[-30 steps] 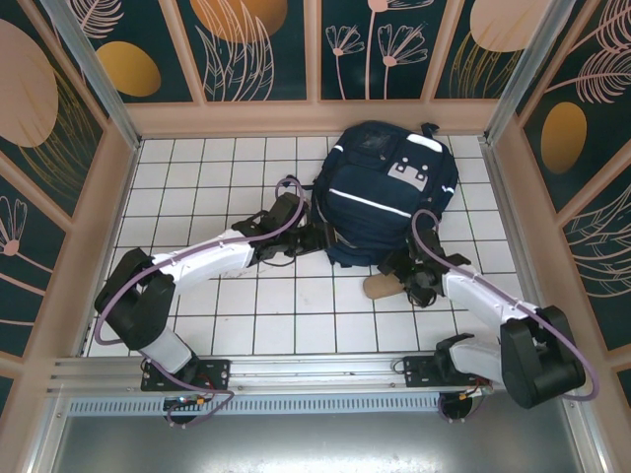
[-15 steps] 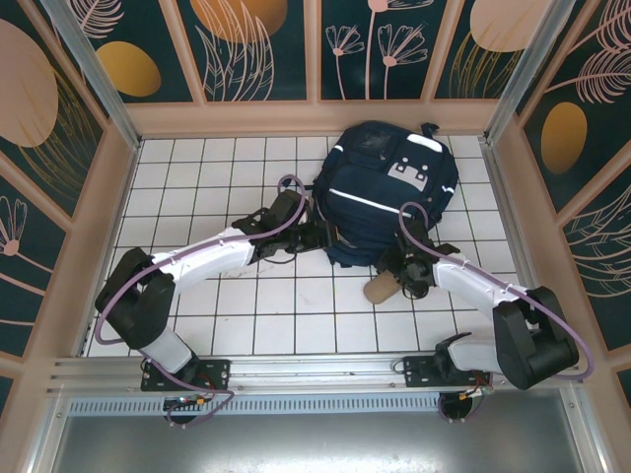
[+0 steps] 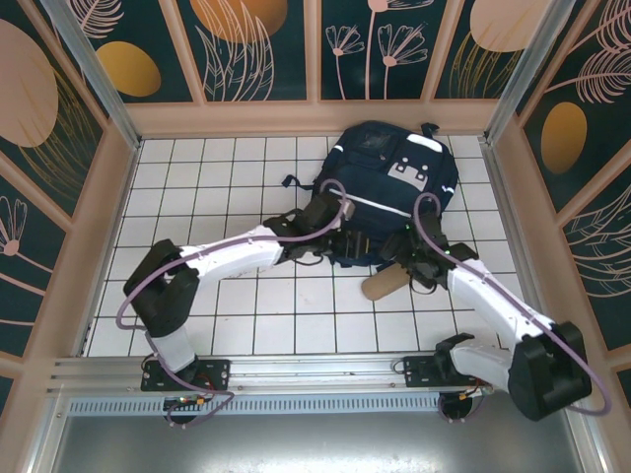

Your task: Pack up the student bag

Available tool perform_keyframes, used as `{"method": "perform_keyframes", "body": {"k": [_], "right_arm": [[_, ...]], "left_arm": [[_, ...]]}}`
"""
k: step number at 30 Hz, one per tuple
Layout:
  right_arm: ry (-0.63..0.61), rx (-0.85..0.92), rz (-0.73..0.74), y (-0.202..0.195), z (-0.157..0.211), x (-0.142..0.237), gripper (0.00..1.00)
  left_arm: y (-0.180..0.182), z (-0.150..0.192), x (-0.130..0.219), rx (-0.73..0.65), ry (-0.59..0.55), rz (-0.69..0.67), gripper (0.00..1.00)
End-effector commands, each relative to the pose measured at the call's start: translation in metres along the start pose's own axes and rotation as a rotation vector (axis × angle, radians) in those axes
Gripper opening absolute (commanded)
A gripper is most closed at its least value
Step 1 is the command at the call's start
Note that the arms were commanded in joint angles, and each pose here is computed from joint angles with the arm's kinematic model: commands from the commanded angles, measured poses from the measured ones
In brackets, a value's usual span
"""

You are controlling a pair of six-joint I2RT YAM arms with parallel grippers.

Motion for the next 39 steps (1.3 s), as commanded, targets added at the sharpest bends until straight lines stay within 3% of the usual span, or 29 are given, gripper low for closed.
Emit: {"method": "perform_keyframes", "body": {"k": [1,7,13,26,39], "right_arm": [[-0.056,-0.010,0.033,-0.013,-0.012,0.025,0.99],[-0.170,-0.088,0.034,-0.035,-0.033,0.062,0.99],[-0.195,-0.126,-0.017,-0.040,-0.038,0.077,0.99],[-0.173,-0.153,-0.061,-0.041,-0.033,0.070,0.99],[-0.156,-0.167,-0.079,-0.042,-0.032,0.063,0.99]], "left_arm": [[-0.012,0.014,-0.019,-0.133,0.053,-0.045,0.59],[-0.036,0.034,-0.051,-0.280,0.109,-0.058,0.57],[-0.049,0.052,-0.080,-0.413,0.168,-0.077,0.58],[-0.024,0.065,-0.119,-0.539,0.220,-0.224,0.71],[-0.013,0.082,-0.131,-0.574,0.272,-0.249,0.74]]}}
Point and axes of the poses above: each hand's point on the last joint's axis, 136 mm out from that joint toward the fingers, its own x axis back along the fingers, its own y axis along the line the jaws close on, z = x × y, the point moved 9 cm from there along x, back along the fingers, and after that the axes turned 14 degrees about x, right-handed, at the moved point
